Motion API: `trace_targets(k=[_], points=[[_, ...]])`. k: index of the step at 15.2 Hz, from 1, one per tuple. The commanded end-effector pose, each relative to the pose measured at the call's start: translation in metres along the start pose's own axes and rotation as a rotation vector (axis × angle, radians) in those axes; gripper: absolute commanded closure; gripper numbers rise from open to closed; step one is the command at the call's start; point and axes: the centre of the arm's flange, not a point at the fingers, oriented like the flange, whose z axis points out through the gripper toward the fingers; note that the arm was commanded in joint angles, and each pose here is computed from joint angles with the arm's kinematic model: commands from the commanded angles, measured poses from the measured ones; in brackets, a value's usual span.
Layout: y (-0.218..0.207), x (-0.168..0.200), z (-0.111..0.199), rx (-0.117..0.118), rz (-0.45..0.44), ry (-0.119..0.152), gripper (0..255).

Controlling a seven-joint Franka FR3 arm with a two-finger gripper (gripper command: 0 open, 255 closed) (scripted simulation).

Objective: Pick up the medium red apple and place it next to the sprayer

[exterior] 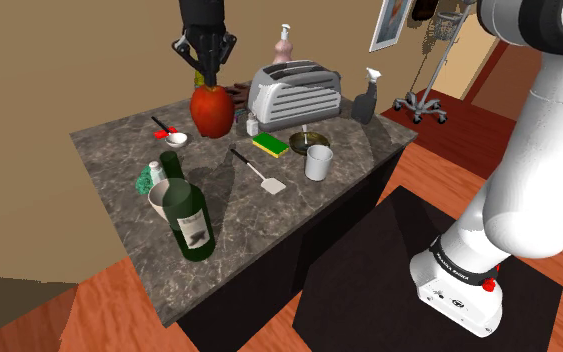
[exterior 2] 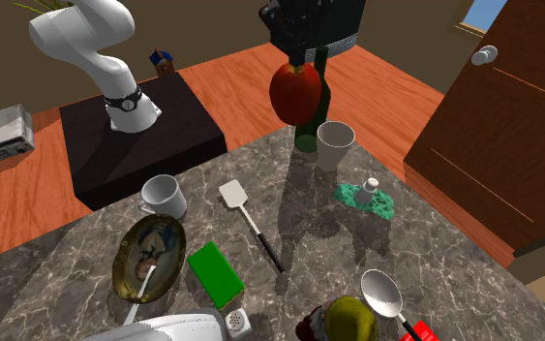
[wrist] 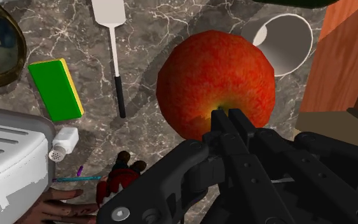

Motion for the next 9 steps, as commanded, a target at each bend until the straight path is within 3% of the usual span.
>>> trace_targets(k=[1,9], points=[[0.001,0.002,-0.012,0.0,0.0,0.0,255],[0.002,0.006,-0.054,0.0,0.0,0.0,255]])
